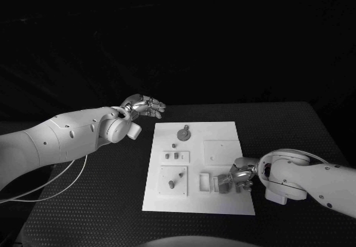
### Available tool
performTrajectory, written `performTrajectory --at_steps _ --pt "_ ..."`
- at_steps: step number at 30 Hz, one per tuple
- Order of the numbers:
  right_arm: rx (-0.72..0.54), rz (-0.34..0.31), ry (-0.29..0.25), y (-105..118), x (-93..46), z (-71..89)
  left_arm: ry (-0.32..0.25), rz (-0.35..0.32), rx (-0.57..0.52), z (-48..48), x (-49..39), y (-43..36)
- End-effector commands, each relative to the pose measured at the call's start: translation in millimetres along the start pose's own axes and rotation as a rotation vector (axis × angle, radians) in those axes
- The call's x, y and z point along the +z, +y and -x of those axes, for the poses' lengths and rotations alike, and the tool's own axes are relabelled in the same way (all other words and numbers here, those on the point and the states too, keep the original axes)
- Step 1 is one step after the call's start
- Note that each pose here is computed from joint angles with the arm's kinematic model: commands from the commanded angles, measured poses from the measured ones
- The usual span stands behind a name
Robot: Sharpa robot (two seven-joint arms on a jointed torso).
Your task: Assemble the parts on the task board
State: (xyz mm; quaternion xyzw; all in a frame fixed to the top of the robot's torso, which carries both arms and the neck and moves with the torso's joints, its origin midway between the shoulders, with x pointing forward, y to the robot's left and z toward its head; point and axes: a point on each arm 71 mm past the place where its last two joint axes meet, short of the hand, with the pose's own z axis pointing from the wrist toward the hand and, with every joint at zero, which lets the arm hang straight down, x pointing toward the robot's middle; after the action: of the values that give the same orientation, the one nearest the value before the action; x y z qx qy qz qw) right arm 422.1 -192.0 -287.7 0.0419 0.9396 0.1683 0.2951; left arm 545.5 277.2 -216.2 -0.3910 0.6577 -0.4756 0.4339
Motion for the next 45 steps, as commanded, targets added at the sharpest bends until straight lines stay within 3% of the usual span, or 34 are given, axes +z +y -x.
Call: performTrajectory --at_steps 1,13,19,28,37,45 --pt "-0.029 0.005 -0.011 2.8 1.8 -0.2 0.012 -0.011 -0.010 -1.5 -0.2 -1.5" --pt "-0.073 -0.001 -0.011 7.4 9.0 -6.0 0.013 -0.011 -0.011 -1.6 -0.5 -1.5" --pt "-0.071 0.000 -0.040 6.6 8.6 -4.3 0.010 -0.010 -0.010 -0.8 -0.8 -1.4" --pt "-0.018 0.018 -0.055 4.7 0.7 -4.3 0.007 -0.009 -0.010 0.2 -1.2 -1.1" --pt "0.026 0.047 -0.085 11.2 -10.5 7.2 0.007 -0.009 -0.010 0.0 -1.1 -1.2" --pt "0.060 0.055 -0.087 18.8 -11.9 8.2 0.008 -0.008 -0.010 -0.2 -1.2 -1.2"
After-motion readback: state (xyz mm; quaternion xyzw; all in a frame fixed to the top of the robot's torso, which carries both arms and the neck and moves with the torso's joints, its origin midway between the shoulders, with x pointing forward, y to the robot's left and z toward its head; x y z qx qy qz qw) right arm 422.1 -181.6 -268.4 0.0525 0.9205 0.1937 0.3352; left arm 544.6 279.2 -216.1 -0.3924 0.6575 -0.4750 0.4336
